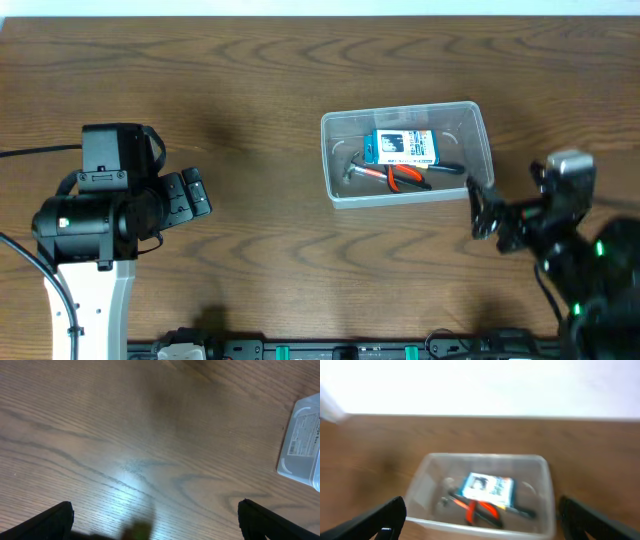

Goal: Pack container

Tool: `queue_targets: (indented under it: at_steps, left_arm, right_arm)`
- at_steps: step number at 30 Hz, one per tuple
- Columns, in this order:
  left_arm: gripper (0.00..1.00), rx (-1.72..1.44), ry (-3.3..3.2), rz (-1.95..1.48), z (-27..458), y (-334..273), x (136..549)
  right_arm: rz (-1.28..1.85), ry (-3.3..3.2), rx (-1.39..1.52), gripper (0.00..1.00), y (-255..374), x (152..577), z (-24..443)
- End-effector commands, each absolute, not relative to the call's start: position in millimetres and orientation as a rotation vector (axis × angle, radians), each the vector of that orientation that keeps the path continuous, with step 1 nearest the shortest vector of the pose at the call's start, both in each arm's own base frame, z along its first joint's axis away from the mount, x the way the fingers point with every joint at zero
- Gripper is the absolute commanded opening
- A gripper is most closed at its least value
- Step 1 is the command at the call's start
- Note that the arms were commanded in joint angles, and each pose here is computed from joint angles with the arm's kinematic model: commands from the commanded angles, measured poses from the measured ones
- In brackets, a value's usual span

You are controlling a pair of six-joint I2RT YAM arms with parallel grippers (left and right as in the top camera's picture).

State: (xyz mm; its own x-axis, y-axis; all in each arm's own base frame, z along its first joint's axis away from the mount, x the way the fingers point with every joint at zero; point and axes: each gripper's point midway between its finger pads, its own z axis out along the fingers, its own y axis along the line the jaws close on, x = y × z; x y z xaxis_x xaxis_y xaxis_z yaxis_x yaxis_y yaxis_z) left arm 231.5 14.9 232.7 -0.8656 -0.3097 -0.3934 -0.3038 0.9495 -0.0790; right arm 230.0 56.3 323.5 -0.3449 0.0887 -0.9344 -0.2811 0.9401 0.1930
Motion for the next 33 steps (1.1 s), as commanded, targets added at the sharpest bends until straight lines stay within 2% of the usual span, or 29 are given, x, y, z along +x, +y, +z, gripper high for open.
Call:
queue_targets:
  at_steps: [1,11,19,33]
  left_arm:
    - [0.98,-0.465,2.678,-0.018,236,17,233]
    - [0.98,-0.465,2.679,-0.018,236,17,233]
    - [0.98,-0.464,2.678,-0.019,236,16,233]
    - [0.98,-0.464,2.678,-0.019,236,17,233]
  right_arm:
    - [0.479,1.847,-0.194,0.99,71,214,323]
    - [0.49,2.037,-0.141,0.99,68,193,279]
    - [0.339,1.928,-0.29,0.99,62,203,297]
    - [0.222,1.62,-0.28,0.99,53,209,335]
